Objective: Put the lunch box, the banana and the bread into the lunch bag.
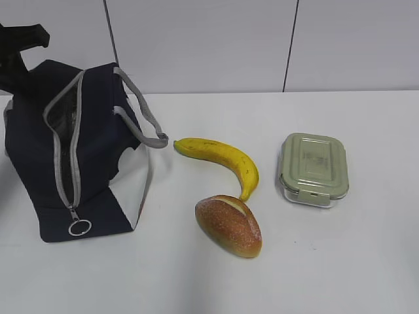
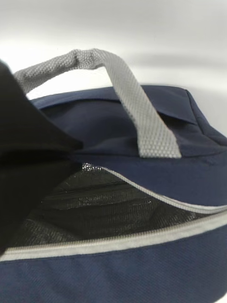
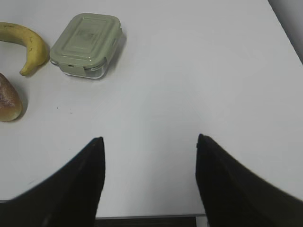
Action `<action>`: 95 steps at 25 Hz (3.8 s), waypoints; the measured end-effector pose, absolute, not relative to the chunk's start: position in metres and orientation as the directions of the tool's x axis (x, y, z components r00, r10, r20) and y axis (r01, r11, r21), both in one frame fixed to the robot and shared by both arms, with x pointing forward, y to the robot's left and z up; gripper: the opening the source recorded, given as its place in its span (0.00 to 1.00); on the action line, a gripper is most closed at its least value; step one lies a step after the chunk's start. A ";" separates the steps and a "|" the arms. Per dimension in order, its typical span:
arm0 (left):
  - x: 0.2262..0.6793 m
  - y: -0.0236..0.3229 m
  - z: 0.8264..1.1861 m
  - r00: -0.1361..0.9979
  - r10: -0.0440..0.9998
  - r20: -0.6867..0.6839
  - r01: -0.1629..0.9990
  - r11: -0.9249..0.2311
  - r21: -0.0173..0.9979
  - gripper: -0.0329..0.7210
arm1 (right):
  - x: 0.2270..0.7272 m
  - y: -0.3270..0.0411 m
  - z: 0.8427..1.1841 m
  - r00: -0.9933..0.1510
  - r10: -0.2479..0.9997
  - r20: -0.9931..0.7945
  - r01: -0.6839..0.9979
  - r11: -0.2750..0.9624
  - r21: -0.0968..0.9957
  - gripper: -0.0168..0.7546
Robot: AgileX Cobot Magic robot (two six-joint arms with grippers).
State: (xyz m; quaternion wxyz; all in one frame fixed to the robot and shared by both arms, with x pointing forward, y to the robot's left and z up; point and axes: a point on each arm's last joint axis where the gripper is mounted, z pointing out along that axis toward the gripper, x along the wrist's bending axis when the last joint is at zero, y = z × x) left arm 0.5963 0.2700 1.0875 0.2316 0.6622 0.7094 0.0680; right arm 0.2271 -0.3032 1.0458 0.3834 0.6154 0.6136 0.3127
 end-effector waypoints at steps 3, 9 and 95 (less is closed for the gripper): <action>0.596 0.270 1.087 -0.012 0.971 -0.238 0.909 0.110 0.403 0.04 | 0.227 -0.303 1.046 0.052 0.995 -0.086 0.515 0.047 0.856 0.61; 0.595 0.259 1.088 0.049 0.969 -0.241 0.911 0.056 0.409 0.04 | 0.227 -0.303 1.046 0.052 0.995 -0.086 0.515 0.047 0.856 0.61; 0.592 0.250 1.088 0.081 0.952 -0.297 0.923 0.041 0.382 0.04 | 0.601 -0.339 0.911 -0.145 0.734 0.664 0.945 -0.096 0.313 0.77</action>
